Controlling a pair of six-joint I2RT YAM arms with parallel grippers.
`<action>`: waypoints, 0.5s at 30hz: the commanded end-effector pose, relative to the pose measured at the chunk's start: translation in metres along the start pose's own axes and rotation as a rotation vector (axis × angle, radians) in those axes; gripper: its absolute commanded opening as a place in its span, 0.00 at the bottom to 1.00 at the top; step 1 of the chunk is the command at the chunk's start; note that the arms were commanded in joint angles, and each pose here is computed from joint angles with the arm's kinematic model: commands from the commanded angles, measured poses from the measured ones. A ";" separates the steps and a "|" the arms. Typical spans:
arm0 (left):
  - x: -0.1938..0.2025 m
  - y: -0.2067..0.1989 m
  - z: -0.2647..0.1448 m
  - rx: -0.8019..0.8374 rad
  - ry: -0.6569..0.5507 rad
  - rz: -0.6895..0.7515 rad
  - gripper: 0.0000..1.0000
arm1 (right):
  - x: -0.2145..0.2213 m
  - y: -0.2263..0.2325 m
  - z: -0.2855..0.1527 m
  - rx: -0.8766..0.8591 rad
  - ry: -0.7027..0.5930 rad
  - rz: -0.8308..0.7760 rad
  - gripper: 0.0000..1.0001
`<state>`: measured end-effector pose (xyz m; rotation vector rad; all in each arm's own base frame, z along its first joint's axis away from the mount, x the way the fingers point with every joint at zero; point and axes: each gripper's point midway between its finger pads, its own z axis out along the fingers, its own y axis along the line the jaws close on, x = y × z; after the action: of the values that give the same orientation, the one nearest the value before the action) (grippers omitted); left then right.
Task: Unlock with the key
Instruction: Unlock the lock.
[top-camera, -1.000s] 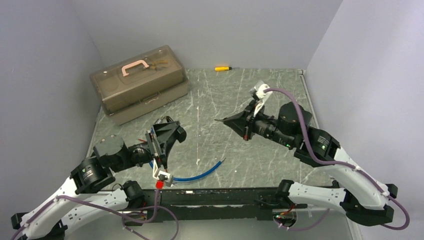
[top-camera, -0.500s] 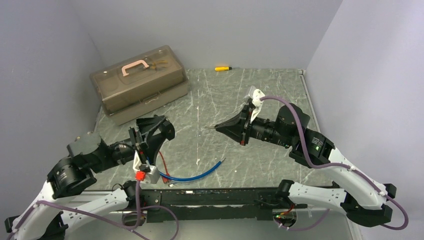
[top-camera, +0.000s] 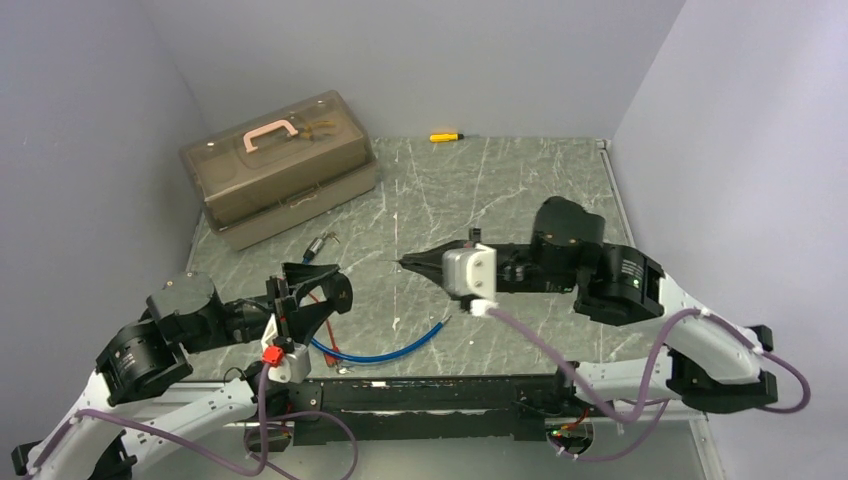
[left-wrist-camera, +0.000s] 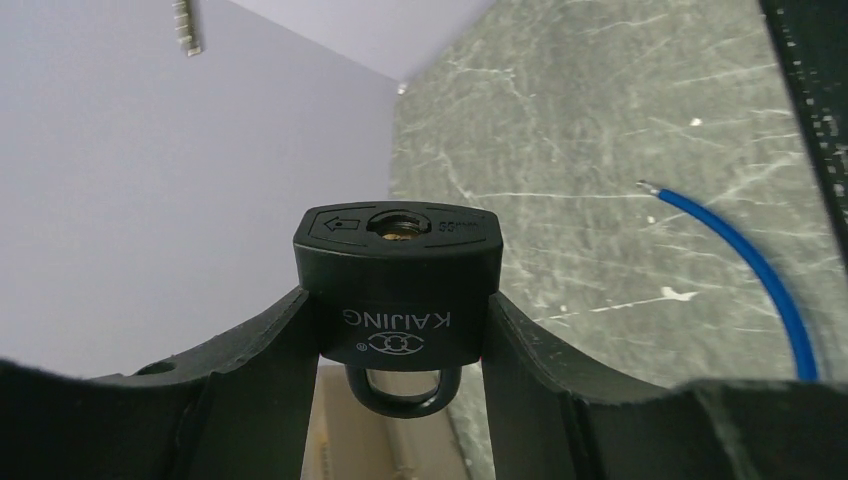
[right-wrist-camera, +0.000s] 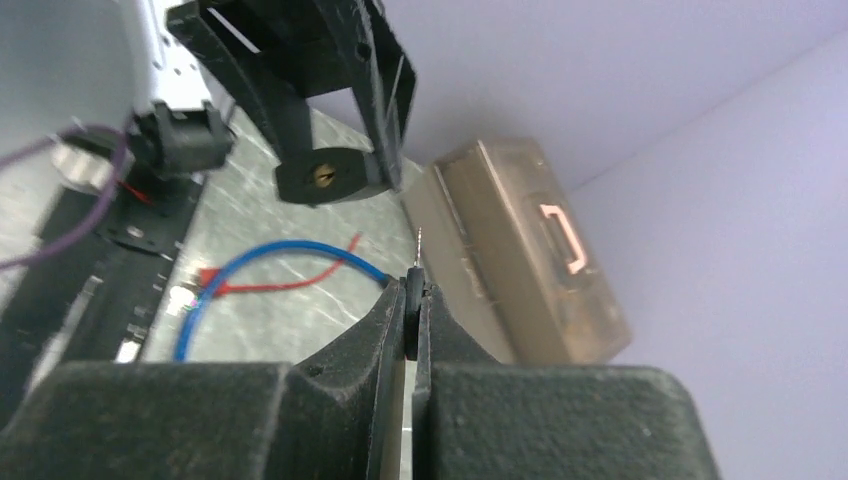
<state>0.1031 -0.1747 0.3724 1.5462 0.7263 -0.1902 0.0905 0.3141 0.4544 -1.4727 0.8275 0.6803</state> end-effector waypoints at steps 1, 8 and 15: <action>-0.012 0.002 0.000 -0.029 -0.069 -0.084 0.00 | 0.025 0.004 0.015 -0.075 0.225 -0.361 0.00; 0.002 -0.032 0.008 0.090 -0.039 -0.207 0.00 | 0.042 0.032 0.022 -0.123 0.362 -0.584 0.00; 0.010 -0.053 0.016 0.168 -0.028 -0.243 0.00 | 0.049 0.062 0.015 -0.193 0.394 -0.671 0.00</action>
<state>0.0917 -0.1797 0.3076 1.6361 0.9652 -0.4115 0.0665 0.3413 0.3656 -1.9714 0.5485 0.0606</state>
